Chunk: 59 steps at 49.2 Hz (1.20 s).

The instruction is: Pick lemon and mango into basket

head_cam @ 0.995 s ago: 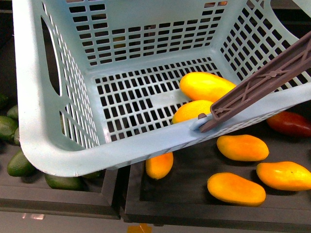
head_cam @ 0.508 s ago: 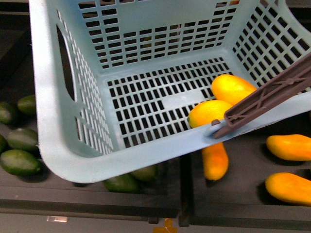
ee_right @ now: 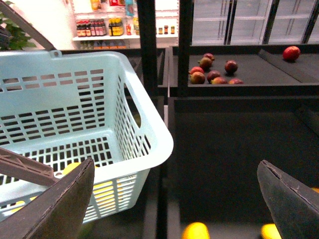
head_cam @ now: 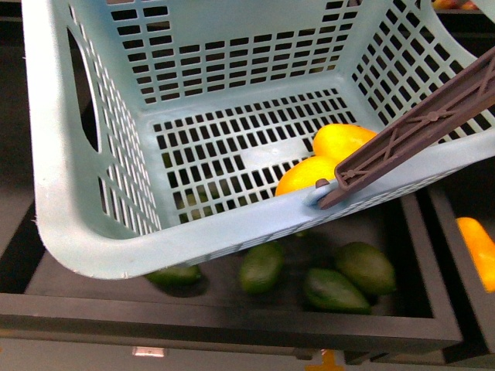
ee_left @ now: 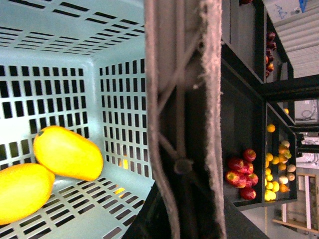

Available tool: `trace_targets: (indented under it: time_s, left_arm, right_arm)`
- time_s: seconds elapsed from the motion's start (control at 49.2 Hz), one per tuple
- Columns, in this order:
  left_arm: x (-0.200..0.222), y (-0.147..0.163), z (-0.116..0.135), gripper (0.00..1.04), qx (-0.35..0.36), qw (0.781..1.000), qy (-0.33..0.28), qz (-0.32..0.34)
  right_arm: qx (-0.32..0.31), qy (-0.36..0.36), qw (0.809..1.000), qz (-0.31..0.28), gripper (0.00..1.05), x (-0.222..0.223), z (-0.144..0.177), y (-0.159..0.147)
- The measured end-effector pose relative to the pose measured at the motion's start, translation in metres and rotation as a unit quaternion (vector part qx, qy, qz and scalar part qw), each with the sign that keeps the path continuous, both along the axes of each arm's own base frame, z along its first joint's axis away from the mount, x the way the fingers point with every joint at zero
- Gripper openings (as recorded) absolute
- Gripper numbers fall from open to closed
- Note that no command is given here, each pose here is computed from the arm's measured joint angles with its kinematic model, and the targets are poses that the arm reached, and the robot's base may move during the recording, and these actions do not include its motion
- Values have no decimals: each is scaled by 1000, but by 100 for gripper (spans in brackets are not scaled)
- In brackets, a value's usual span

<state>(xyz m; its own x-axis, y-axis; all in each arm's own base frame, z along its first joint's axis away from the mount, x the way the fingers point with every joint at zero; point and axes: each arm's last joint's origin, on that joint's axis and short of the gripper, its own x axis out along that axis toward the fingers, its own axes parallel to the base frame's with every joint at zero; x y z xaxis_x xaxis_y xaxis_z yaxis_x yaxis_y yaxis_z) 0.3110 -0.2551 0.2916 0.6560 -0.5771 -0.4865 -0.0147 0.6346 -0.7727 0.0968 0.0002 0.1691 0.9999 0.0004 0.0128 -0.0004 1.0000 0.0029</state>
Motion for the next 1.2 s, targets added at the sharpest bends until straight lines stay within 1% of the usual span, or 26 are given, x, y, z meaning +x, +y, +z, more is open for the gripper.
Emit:
trace_targets:
  time_s: [0.853, 1.016, 1.056, 1.076, 1.117, 1.137, 1.178, 1.198]
  left_arm:
    - [0, 0, 0, 5, 1, 1000, 0, -2]
    - [5, 6, 0, 5, 4, 1000, -3, 16]
    - [5, 5, 1, 5, 14, 997, -14, 68]
    - [6, 5, 0, 5, 13, 997, -13, 79]
    - [9, 4, -3, 5, 10, 985, -19, 169]
    - [10, 4, -4, 5, 8, 984, -20, 180]
    - [15, 5, -8, 5, -10, 965, -24, 262]
    - [17, 5, -10, 5, -17, 962, -20, 273]
  right_arm:
    - [0, 0, 1000, 2, 96, 0, 0, 0]
    - [0, -1, 1000, 2, 96, 0, 0, 0]
    - [0, 0, 1000, 2, 96, 0, 0, 0]
    - [0, 0, 1000, 2, 96, 0, 0, 0]
    - [0, 0, 1000, 2, 96, 0, 0, 0]
    - [0, 0, 1000, 2, 96, 0, 0, 0]
    - [0, 0, 1000, 2, 96, 0, 0, 0]
    - [0, 0, 1000, 2, 96, 0, 0, 0]
